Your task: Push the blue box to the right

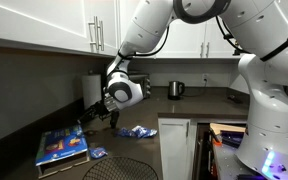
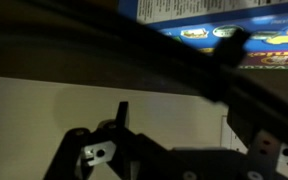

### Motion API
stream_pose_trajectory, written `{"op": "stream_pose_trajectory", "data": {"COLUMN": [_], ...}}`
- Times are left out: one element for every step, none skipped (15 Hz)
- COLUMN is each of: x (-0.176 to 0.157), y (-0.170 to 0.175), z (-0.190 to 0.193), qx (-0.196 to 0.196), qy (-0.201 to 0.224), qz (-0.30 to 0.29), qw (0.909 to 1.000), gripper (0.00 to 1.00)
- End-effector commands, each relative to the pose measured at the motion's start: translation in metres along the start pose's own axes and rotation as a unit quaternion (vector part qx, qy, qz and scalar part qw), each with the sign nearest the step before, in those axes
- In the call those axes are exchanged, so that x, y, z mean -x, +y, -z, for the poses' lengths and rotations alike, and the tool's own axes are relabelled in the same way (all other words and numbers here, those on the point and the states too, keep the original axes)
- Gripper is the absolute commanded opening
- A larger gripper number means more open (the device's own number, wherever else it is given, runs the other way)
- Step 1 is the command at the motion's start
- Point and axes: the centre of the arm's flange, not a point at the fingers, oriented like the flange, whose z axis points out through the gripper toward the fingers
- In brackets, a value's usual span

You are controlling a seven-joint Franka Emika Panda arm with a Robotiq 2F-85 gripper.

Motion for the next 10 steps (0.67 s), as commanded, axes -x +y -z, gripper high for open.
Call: {"op": "stream_pose_trajectory", "data": {"x": [0.026,0.028,0.030,0.032,0.033,0.035,0.036,0.036,0.037,0.037], "y": [-0.029,-0.031,-0.032,-0.033,-0.032,-0.031,-0.029,-0.026,-0.023,-0.020], "z": [-0.022,-0.025,-0.028,-0.032,-0.036,-0.039,-0.041,-0.044,-0.045,-0.046], "qx": [0.009,0.011,0.013,0.016,0.020,0.023,0.026,0.030,0.037,0.042], "qy": [0.012,0.009,0.007,0.004,0.001,0.000,-0.002,-0.004,-0.008,-0.014], "qz": [0.004,0.010,0.018,0.026,0.033,0.040,0.046,0.053,0.062,0.067], "qw": [0.9999,0.9998,0.9997,0.9995,0.9992,0.9989,0.9986,0.9981,0.9973,0.9968], "gripper": [1.00,1.00,1.00,1.00,1.00,1.00,1.00,1.00,1.00,1.00]}}
